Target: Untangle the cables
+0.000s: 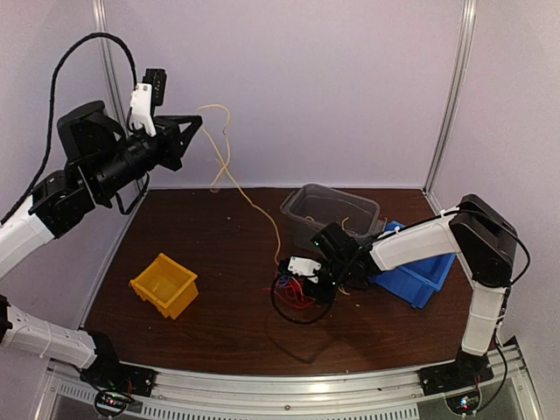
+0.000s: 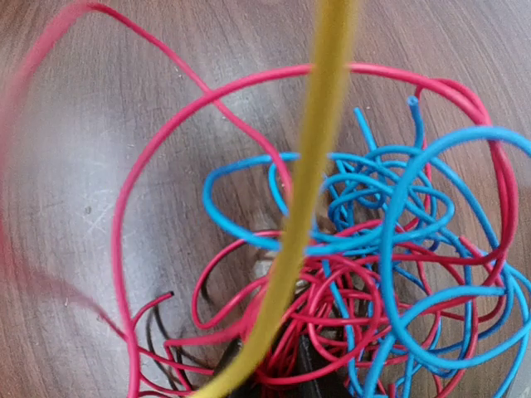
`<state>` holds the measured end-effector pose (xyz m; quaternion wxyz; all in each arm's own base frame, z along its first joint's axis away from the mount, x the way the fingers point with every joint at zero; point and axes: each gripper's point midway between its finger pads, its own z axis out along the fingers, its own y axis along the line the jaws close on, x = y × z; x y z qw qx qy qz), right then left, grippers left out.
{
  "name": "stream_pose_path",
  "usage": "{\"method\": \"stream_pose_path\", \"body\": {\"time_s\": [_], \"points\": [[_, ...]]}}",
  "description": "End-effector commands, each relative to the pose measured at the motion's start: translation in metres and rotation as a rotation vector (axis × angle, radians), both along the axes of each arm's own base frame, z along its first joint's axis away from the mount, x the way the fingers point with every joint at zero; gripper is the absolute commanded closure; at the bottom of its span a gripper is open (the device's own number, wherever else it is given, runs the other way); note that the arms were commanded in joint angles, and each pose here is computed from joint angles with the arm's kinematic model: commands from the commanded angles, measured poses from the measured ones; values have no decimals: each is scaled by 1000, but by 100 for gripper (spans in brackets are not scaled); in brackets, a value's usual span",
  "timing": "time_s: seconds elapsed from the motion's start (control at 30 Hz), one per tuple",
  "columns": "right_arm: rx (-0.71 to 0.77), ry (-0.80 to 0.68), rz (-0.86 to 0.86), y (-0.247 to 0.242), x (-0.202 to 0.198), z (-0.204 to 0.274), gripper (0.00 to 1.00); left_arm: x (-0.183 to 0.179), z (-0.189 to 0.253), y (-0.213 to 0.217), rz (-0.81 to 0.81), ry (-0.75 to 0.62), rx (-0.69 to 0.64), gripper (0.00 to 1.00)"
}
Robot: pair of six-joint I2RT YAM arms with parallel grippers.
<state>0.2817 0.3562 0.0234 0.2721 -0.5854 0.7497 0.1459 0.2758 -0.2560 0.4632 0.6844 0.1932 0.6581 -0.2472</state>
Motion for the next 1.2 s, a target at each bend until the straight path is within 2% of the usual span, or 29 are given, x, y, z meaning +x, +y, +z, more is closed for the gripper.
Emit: {"method": "stream_pose_path", "body": {"time_s": [0.0,0.07,0.17,0.37,0.47,0.63,0.8,0.93,1.03,1.17], "points": [[-66,29,-37,-12,0,-19,79,-5,54,28,98,-121,31,100],[-68,30,-37,-12,0,-19,79,-8,72,33,114,-151,40,100],[-64,28,-36,-12,-1,-18,79,-8,74,33,114,-156,46,100],[-45,-7,-32,-14,0,-3,75,-3,19,20,71,-82,41,100],[48,-51,23,-8,-7,49,64,-2,-15,14,51,-30,42,100],[158,-84,111,-6,-26,111,50,0,-37,8,33,-3,60,100],[213,-82,170,-3,-38,151,45,0,-36,4,17,-13,63,100],[301,-79,96,5,-23,183,43,-6,-29,-4,-41,-38,50,100],[389,-45,79,16,-12,211,35,-8,-19,-8,-66,-58,16,100],[474,4,97,36,-6,231,29,-10,-12,-12,-91,-62,-16,100]]}}
